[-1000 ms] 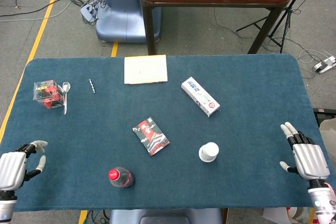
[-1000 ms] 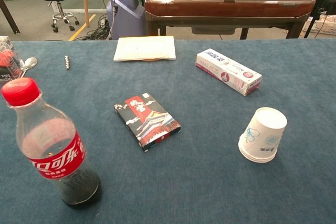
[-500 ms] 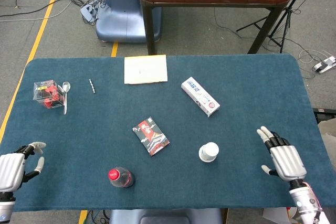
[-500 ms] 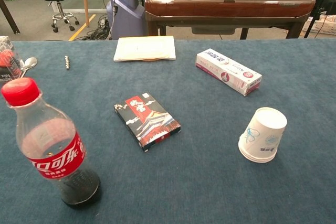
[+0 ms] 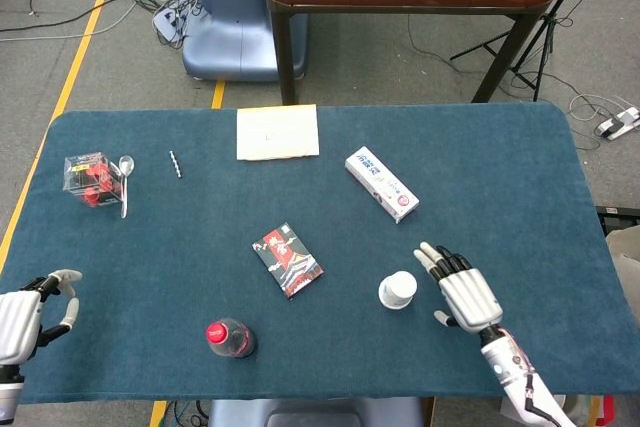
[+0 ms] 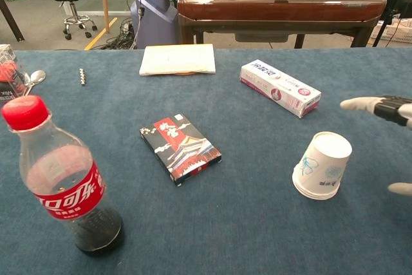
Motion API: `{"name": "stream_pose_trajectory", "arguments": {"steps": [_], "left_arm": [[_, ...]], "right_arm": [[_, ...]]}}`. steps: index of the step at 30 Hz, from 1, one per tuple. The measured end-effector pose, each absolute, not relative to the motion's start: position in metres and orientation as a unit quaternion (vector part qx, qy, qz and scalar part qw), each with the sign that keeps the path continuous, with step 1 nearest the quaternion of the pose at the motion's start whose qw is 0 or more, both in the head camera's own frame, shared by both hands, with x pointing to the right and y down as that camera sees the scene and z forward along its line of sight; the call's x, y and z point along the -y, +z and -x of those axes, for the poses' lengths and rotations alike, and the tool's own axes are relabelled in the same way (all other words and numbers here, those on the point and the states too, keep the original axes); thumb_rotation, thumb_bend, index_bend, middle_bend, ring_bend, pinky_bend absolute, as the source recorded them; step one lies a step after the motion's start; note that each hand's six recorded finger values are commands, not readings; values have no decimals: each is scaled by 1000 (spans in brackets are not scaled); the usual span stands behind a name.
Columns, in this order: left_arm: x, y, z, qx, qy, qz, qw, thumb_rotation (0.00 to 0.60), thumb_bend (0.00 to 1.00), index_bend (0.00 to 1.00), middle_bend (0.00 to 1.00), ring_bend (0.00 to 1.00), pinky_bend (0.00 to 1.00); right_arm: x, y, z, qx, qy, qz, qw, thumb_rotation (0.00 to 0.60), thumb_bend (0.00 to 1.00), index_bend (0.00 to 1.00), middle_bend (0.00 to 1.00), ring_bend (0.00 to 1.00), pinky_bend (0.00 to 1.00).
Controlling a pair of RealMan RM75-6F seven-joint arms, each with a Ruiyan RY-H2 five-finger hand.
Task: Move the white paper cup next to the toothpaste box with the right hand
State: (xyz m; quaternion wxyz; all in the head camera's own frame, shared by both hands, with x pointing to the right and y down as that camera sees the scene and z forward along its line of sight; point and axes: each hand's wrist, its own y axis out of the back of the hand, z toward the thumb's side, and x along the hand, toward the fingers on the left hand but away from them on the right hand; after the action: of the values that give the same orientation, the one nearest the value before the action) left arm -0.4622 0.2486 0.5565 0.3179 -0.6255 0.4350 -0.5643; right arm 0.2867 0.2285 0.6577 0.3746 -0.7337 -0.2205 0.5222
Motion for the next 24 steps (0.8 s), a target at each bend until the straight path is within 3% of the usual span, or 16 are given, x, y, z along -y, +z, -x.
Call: {"name": "stream_pose_trajectory", "arguments": {"steps": [8,24], "left_arm": [[-248,555,466,-439,-566,625,311,600,456,367,528,468,677],[-248,555,469,-440,-568,625,306,600,456,366,536,470,677]], "right_arm": [[-222,675,-254,205,497,746,393,600,0,36,48,36,179],[-213,700,-241,197,502,748,387,600,0,35,48,36,178]]}}
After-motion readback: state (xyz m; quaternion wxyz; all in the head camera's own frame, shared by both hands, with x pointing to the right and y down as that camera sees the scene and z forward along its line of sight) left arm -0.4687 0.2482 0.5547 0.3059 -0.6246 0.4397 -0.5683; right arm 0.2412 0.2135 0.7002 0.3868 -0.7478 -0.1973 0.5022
